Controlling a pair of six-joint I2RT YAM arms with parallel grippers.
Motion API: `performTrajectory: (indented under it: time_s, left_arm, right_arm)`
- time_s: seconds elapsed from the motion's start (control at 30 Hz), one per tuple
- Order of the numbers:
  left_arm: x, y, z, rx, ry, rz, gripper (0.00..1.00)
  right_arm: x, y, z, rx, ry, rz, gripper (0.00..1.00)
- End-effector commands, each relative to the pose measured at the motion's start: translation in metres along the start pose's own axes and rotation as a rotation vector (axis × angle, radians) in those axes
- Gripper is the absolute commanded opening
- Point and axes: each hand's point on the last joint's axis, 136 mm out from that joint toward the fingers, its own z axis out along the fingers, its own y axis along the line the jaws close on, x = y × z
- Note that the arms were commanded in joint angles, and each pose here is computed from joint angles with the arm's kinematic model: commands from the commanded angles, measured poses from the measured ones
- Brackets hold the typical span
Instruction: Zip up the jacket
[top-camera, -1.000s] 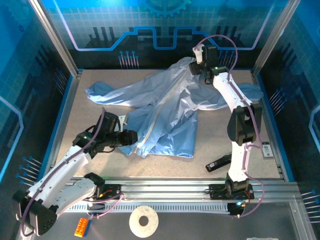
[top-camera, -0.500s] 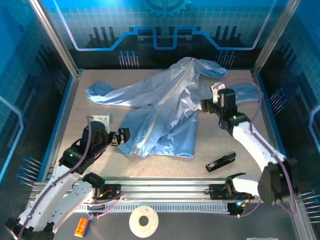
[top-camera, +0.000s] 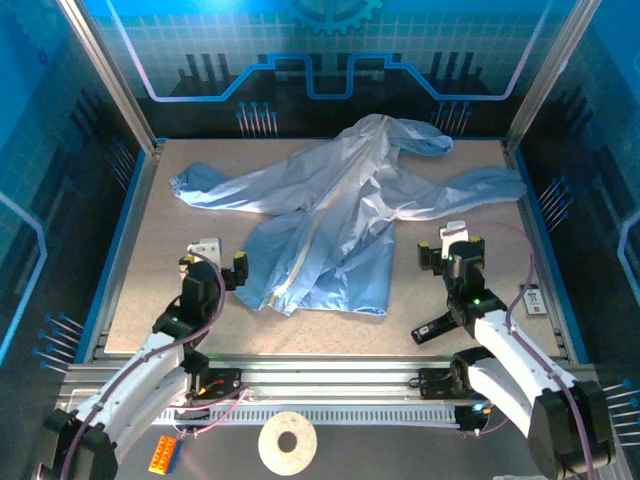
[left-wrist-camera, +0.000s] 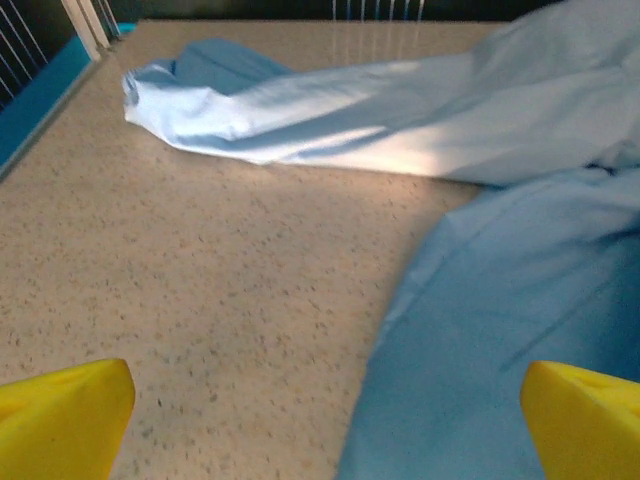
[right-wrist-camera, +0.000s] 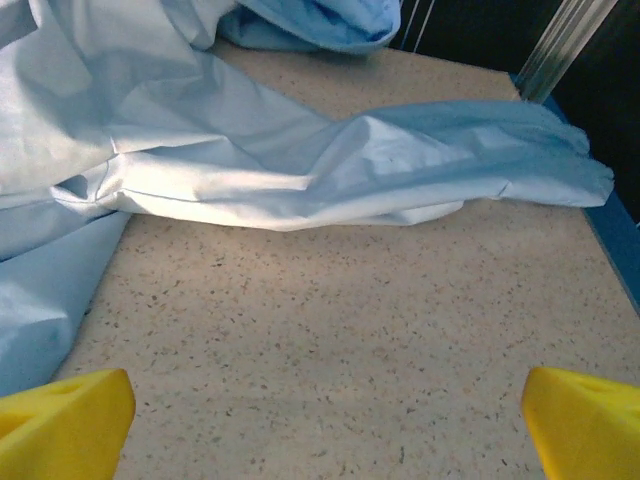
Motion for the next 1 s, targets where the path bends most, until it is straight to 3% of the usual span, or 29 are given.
performTrajectory:
  time_s: [0.0,0.17,0.3,0.6,0.97]
  left_arm:
    - [-0.027,0.005,0.009,-0.021,-0.150,-0.036,0.99]
    - [-0.012,0.002,0.034,-0.048,-0.004,0.024,0.99]
    - [-0.022,-0.004,0.048,-0.034,-0.054,0.035,0.99]
    - [-0.033,0.019,0.068,0.007,-0.103,-0.104,0.99]
    - [-0.041,-0.003,0.091,0.113,-0.160,-0.028,0.99]
  right_arm:
    - [-0.015,-0.008,-0.004,0.018,-0.145,0.037,1.00]
    - [-0.006,0.000,0.002,-0.030,-0.155,0.063,1.00]
    - [-0.012,0.008,0.007,-0.072,-0.210,0.069,1.00]
    - [-0.017,0.001,0.020,-0.091,-0.254,0.134,1.00]
    - [-0.028,0.005,0.045,-0.112,-0.268,0.102,1.00]
